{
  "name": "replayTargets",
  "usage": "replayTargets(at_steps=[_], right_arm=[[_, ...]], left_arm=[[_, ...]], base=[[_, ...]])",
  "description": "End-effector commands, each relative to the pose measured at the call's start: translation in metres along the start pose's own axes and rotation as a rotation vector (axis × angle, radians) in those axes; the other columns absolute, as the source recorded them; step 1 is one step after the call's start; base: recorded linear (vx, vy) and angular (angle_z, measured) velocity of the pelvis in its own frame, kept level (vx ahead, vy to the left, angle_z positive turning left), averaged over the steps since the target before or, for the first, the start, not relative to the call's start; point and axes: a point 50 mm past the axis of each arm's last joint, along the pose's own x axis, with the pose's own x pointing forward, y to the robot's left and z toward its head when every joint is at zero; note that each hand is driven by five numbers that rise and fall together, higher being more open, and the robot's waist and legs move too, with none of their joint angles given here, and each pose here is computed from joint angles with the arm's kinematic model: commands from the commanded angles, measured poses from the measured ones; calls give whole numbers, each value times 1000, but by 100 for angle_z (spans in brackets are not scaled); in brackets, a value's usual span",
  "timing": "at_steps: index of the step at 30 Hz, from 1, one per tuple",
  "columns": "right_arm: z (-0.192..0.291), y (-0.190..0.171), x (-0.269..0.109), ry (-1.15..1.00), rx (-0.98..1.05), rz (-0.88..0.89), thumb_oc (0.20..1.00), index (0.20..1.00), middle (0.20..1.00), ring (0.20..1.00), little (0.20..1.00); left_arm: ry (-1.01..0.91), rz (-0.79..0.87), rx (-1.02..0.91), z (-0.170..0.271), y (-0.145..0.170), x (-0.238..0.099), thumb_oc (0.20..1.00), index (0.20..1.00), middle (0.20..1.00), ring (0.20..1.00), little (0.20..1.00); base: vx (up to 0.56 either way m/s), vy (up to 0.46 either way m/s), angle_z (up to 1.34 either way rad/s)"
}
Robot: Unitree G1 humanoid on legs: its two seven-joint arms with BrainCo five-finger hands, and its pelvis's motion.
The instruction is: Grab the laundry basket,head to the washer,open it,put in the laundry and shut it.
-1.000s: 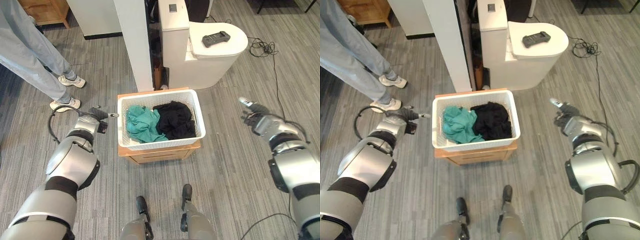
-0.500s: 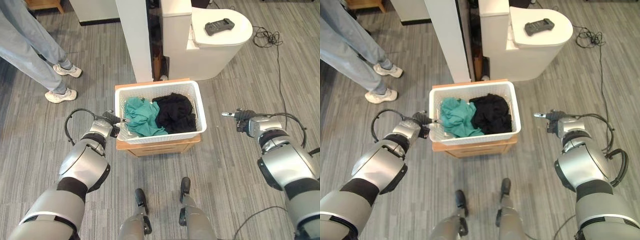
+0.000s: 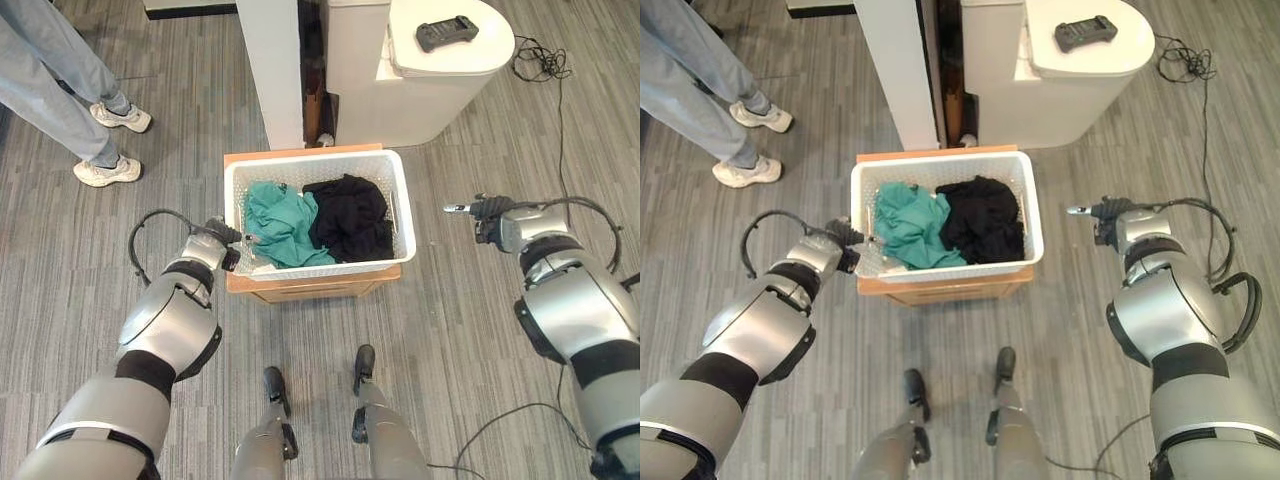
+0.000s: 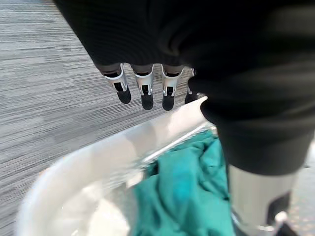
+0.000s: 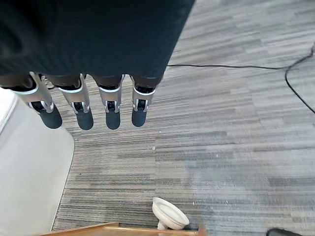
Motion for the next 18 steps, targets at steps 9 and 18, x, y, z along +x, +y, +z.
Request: replayTargets(at_steps=[9, 18], right_arm=[[82, -22, -30, -161, -93, -99, 1000, 1000, 1000, 1000, 1000], [88, -15, -31, -177, -145, -118, 1000, 1000, 1000, 1000, 1000]], left_arm=[[-181, 141, 39, 76, 42, -18, 1000, 1000, 1000, 1000, 1000], [-188, 151, 75, 81, 41, -20, 1000, 1000, 1000, 1000, 1000]], base=[[0, 0, 0], [0, 0, 0]])
